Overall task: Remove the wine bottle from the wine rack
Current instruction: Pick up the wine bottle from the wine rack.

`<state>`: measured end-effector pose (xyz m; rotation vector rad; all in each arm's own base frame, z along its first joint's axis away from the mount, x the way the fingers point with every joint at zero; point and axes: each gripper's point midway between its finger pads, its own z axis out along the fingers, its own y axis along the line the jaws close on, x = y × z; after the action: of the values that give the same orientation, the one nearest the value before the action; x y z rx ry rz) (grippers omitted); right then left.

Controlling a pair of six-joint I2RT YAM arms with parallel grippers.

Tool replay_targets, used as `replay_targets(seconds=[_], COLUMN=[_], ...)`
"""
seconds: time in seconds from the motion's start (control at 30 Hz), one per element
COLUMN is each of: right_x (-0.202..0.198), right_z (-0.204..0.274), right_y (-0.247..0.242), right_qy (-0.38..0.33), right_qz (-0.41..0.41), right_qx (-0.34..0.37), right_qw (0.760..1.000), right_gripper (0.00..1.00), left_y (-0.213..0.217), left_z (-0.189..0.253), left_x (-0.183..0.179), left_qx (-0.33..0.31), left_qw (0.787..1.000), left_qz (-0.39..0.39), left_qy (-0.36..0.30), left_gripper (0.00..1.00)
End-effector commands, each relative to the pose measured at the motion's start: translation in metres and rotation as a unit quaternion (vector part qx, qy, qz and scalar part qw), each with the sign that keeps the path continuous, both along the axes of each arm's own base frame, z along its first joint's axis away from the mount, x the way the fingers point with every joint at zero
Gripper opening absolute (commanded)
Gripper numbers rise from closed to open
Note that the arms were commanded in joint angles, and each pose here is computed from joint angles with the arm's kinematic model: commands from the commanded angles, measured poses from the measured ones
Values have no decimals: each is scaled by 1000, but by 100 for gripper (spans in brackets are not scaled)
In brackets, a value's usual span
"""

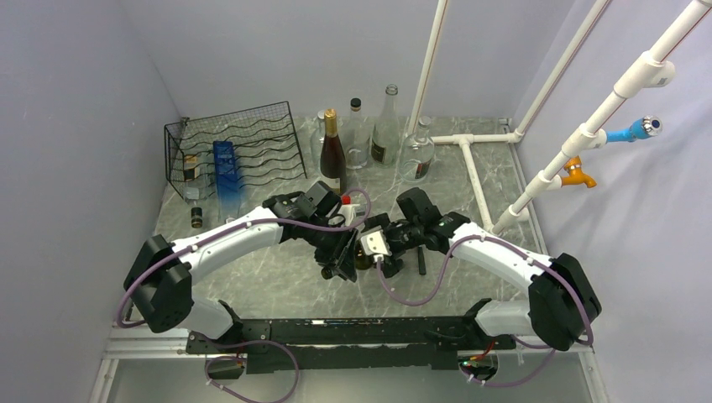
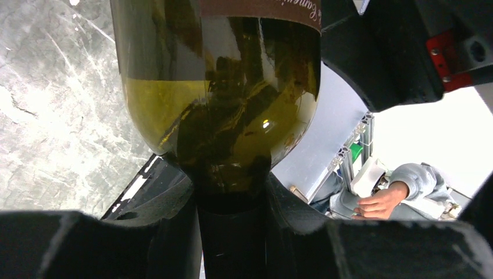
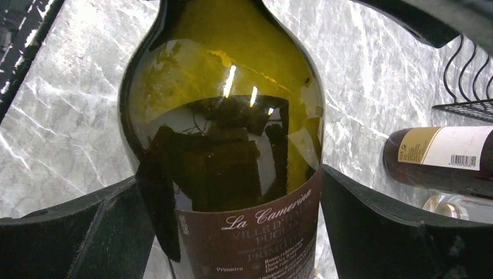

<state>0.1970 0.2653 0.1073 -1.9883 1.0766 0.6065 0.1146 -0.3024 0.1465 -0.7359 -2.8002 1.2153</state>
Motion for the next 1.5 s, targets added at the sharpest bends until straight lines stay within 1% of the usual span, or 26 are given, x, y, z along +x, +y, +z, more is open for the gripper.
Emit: replay_targets(seconds=[0.0,0.2,0.33,0.5,0.63,0.77,0.87,0.93,0.97,1.0,1.03,1.13,1.47], right_x=[6,4,5,4,2,2,2,1,1,1,1,-1,0], right_z=[-2,-3,-2,0,2,5,6,6,7,7,7,9,9], right_y=[3,4,5,6,6,7,8,8,8,8,8,9,9], right_qy=[-30,-36,-40,-43,-42,-35,-34,-31,-30,-29,-29,-20,-14], right_qz=[6,11,12,18,22,20,18,19,19,18,18,18,16], right_qx=[-1,-2,-2,-5,-4,-1,1,1,3,4,5,10,14], right_qw=[1000,999,999,999,999,999,999,999,999,999,999,1000,1000], right_gripper=[99,95,88,71,59,41,31,24,10,3,1,0,0], left_y=[-26,-27,-27,-27,-27,-26,-25,-25,-25,-25,-25,-24,-22], left_z=[37,36,36,34,33,31,30,30,30,30,30,29,28], left_x=[10,9,9,8,8,8,8,8,8,8,8,7,5], left_qx=[-91,-94,-96,-96,-95,-92,-91,-90,-90,-90,-90,-90,-89], left_qw=[994,994,993,993,993,994,994,994,994,994,994,994,994], left_qz=[-39,-41,-42,-44,-44,-42,-43,-42,-41,-41,-41,-41,-40], left_qy=[-50,-47,-47,-44,-45,-44,-44,-44,-45,-44,-44,-43,-38], left_gripper=[0,0,0,0,0,0,0,5,8,11,14,22,55])
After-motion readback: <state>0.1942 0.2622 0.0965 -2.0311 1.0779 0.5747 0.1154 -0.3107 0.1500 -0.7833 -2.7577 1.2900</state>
